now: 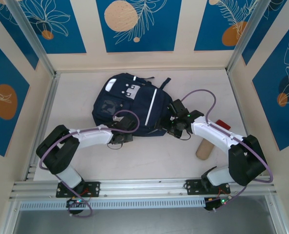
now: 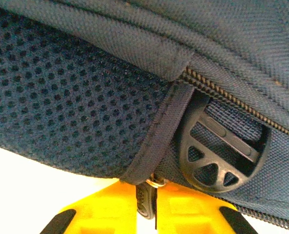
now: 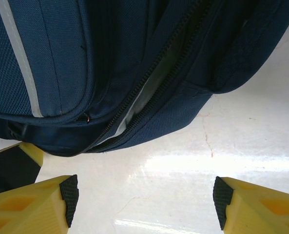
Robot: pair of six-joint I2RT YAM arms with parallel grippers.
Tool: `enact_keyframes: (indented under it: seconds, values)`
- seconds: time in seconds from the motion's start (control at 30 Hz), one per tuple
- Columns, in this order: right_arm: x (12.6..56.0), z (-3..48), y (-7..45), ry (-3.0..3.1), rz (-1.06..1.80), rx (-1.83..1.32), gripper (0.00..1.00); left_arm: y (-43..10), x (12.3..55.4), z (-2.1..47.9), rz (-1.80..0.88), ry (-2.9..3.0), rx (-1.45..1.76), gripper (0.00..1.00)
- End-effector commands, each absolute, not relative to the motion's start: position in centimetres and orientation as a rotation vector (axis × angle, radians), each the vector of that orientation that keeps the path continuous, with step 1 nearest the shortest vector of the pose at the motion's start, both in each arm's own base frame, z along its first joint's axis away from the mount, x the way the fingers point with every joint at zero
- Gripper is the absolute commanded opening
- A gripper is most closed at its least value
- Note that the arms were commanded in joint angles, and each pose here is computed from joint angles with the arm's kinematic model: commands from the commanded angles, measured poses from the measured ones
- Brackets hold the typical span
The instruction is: Pack books, pencil case, and school supplies into a backpack
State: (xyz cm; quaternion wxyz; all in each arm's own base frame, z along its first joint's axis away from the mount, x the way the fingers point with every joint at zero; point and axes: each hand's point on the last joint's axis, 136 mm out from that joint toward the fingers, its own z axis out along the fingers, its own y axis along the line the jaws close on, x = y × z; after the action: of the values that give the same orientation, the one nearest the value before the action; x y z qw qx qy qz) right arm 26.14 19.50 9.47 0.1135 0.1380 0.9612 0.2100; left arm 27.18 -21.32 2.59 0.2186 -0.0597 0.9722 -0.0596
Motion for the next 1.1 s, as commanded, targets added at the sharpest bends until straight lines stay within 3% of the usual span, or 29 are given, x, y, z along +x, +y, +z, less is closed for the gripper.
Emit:
enact_keyframes:
  seconds: [0.0, 0.17, 0.43, 0.6, 0.67, 0.77, 1.07]
  values:
    - [26.4, 9.8, 19.8, 2.817, 0.614, 0.415, 0.75, -21.9, 26.8, 3.9, -0.179, 2.685, -0.076, 0.08]
    - [27.2, 9.2, 20.9, 2.816, 0.683, 0.375, 0.77, -23.2, 25.5, 4.2, -0.241, 2.704, 0.046, 0.0]
    - [28.9, 7.8, 23.2, 2.811, 0.848, 0.35, 0.75, -24.8, 24.2, 4.1, -0.315, 2.707, 0.104, 0.0]
    - [28.9, 6.7, 24.0, 2.839, 0.885, 0.372, 0.58, -26.0, 23.7, 4.3, -0.375, 2.702, 0.116, 0.0]
    - [28.8, 6.2, 24.2, 2.852, 0.896, 0.39, 0.45, -26.5, 23.5, 4.6, -0.402, 2.693, 0.121, 0.0]
    - [28.5, 5.6, 24.6, 2.868, 0.917, 0.412, 0.34, -27.5, 23.2, 5.2, -0.447, 2.672, 0.124, 0.0]
    - [28.8, 6.0, 25.6, 2.842, 0.946, 0.436, 0.27, -29.6, 21.0, 5.6, -0.564, 2.597, 0.208, 0.0]
